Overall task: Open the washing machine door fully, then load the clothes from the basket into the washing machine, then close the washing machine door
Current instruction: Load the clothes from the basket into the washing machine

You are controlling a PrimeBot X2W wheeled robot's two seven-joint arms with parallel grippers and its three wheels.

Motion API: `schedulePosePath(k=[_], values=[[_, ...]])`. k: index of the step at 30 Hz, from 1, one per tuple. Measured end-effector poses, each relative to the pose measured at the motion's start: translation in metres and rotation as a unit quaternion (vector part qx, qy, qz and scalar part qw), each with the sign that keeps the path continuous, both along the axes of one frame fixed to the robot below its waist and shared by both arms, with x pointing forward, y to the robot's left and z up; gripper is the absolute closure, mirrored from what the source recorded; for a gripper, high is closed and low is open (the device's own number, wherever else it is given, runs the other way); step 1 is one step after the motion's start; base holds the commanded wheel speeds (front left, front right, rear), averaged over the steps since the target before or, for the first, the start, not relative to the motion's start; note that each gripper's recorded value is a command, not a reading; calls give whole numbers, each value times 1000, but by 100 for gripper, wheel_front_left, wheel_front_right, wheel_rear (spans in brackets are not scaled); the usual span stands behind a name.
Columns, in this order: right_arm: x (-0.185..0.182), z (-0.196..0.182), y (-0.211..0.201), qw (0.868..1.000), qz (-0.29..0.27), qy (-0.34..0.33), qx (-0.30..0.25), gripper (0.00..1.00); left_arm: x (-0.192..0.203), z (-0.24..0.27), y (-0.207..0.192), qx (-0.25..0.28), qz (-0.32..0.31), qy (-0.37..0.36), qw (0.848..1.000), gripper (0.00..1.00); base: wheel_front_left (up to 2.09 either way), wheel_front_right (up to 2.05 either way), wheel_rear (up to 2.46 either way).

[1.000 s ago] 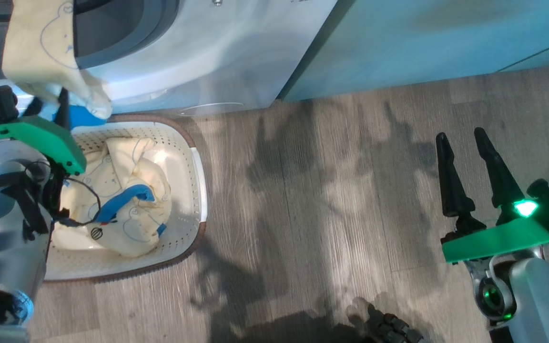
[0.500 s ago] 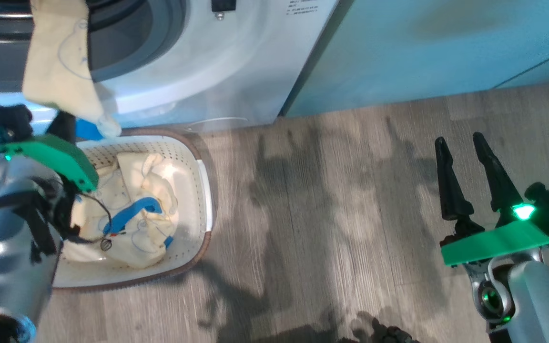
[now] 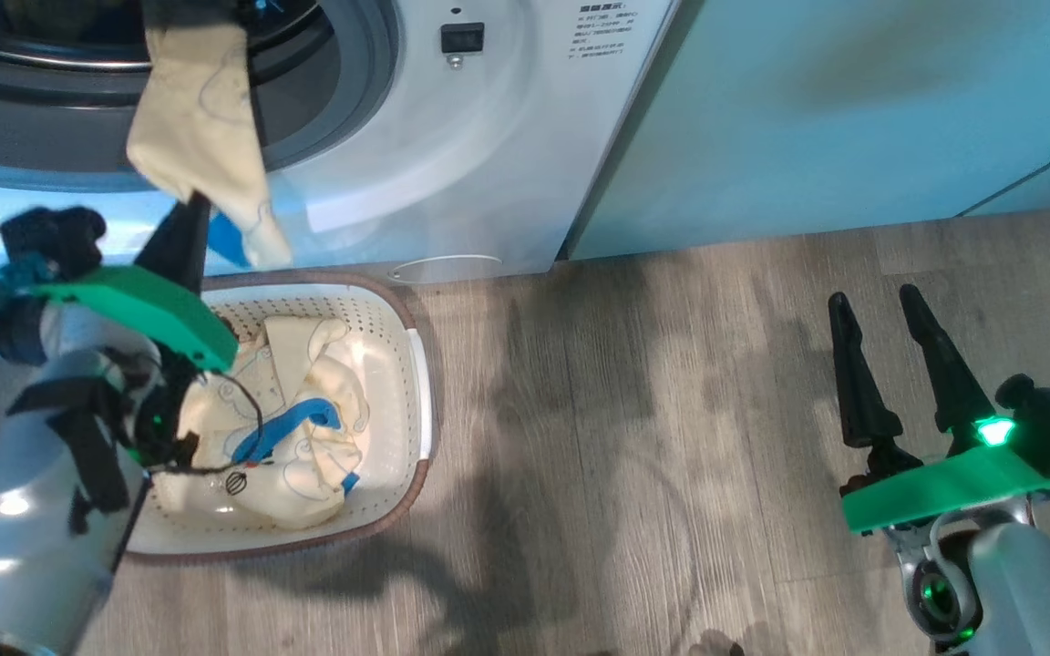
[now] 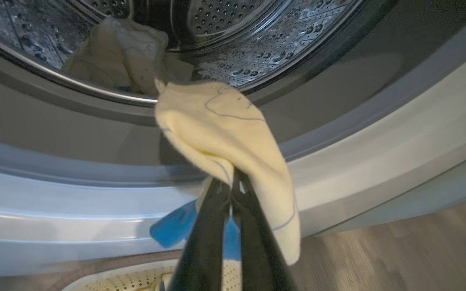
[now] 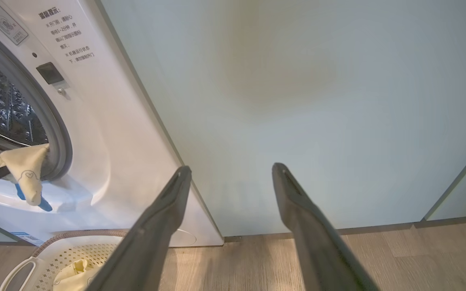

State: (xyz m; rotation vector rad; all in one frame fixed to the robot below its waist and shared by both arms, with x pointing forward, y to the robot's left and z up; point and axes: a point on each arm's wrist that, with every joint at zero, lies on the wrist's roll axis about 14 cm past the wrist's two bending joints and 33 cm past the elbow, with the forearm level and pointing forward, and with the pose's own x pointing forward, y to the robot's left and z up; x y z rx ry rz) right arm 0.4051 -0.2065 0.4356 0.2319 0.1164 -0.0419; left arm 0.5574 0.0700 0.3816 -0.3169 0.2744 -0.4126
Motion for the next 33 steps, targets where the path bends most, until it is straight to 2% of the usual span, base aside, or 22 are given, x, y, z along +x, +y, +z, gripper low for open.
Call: schedulePosePath(k=[6, 13, 21, 33], values=[[0, -5, 0, 1000, 0, 8, -1, 0, 21, 25, -7, -33, -10, -11, 999, 100, 0, 0, 0], [0, -16, -5, 1000, -7, 23, -4, 0, 71, 56, 8, -64, 25, -37, 997, 100, 0, 0, 0], [14, -23, -10, 1000, -8, 28, -12, 0, 122, 65, 11, -62, 45, -56, 995, 100, 0, 0, 0], [25, -50, -15, 998, -11, 59, -19, 0, 190, 49, 19, -56, 106, -61, 991, 100, 0, 0, 0]])
